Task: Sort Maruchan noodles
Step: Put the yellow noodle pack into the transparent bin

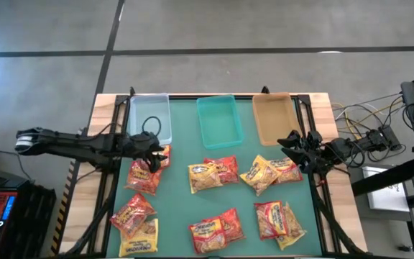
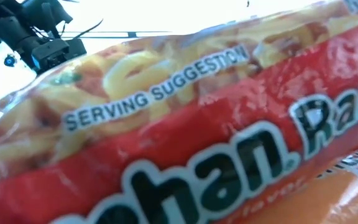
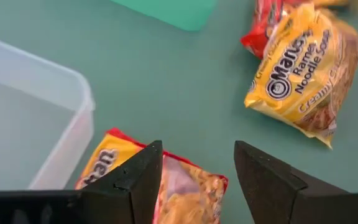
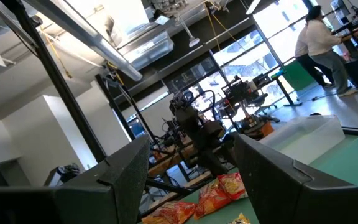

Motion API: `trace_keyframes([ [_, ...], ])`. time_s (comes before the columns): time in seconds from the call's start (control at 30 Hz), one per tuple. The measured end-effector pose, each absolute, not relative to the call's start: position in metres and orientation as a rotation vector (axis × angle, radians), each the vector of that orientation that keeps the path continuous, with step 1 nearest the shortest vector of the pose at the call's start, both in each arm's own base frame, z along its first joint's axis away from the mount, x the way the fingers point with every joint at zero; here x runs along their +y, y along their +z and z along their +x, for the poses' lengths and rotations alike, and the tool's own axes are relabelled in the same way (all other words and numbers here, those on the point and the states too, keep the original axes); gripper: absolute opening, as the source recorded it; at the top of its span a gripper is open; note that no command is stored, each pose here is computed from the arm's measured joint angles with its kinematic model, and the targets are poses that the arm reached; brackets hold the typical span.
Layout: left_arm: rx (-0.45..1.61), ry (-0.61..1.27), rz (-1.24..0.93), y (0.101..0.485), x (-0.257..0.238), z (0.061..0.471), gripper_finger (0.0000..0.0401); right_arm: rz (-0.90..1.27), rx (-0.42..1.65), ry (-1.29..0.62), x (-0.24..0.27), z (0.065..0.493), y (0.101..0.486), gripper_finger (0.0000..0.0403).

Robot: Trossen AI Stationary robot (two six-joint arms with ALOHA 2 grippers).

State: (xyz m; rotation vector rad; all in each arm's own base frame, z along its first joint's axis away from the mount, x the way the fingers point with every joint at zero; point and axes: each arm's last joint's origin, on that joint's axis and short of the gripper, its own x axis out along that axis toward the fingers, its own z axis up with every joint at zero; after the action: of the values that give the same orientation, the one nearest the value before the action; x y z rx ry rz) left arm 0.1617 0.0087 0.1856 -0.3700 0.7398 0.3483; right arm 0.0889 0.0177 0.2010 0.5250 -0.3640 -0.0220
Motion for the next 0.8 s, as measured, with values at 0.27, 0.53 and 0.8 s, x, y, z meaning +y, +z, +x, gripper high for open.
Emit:
trace_keyframes([
  [0.27,0.761,0.261,-0.309,0.173,-0.003,0.195,0.0235,0.525,-0.364,-0.022,0.018,0.089,0.201,0.0224],
  [0.53,0.755,0.217,-0.289,0.163,-0.02,0.223,0.0278,0.525,-0.364,-0.022,0.018,0.089,0.201,0.0224],
  [0.8,0.63,0.247,-0.281,0.143,-0.04,0.239,0.0279,0.525,-0.364,-0.022,0.018,0.089,0.201,0.0224],
])
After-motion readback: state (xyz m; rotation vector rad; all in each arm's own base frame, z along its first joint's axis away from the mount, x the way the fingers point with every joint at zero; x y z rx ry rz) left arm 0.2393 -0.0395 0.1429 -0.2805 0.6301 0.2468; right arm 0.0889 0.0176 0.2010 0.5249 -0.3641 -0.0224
